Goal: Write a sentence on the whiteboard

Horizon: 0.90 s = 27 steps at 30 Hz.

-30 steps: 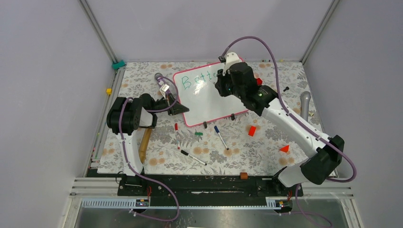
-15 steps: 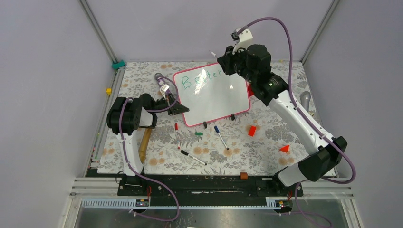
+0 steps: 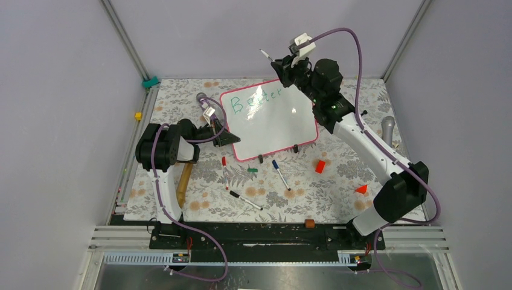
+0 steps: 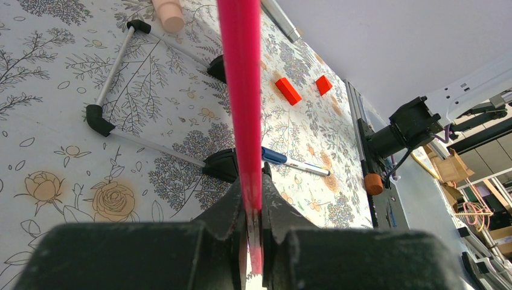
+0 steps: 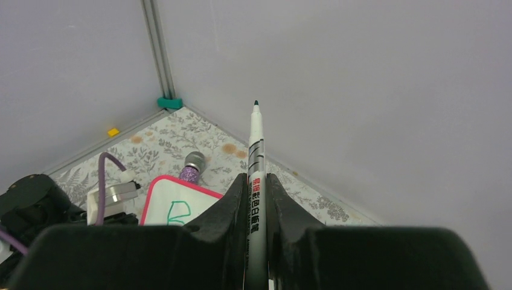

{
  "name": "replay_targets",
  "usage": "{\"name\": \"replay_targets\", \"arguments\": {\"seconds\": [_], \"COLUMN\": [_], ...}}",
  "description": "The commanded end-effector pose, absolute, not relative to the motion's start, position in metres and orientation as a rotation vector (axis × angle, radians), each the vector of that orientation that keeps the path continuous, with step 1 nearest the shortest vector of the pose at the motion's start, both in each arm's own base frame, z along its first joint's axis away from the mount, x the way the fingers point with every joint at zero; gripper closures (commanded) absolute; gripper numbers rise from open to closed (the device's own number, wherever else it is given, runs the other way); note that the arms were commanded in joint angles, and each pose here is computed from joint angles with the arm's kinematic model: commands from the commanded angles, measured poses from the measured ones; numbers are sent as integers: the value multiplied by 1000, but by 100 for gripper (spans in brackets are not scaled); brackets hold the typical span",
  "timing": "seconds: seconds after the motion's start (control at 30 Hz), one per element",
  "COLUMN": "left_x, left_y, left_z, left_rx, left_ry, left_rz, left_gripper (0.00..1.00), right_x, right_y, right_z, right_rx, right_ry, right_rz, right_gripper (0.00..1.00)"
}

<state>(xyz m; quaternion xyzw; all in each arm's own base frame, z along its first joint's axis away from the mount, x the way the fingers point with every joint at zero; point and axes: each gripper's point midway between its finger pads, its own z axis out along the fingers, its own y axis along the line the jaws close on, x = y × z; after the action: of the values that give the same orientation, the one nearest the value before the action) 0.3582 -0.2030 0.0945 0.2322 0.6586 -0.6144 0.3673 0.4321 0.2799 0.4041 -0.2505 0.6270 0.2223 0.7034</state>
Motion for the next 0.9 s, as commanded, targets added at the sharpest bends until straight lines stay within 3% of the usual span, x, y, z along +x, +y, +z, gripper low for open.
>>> {"name": "replay_targets", "arguments": {"seconds": [0.0, 0.33, 0.87], "left_x": [332, 331, 331], "left_y": [-209, -209, -207], "left_z": [83, 83, 83], "left_rx": [813, 818, 804], "left_ry": [1626, 1623, 1622], "left_rz": [-1604, -1602, -1586], "left_gripper": [100, 100, 100], "right_x": [450, 447, 481], "right_y": [263, 212, 209], "right_z": [419, 389, 458], "right_rx": [-461, -173, -197], "right_ry": [1300, 1378, 1351], "right_rz": [470, 622, 779], "right_gripper": [100, 100, 100]}}
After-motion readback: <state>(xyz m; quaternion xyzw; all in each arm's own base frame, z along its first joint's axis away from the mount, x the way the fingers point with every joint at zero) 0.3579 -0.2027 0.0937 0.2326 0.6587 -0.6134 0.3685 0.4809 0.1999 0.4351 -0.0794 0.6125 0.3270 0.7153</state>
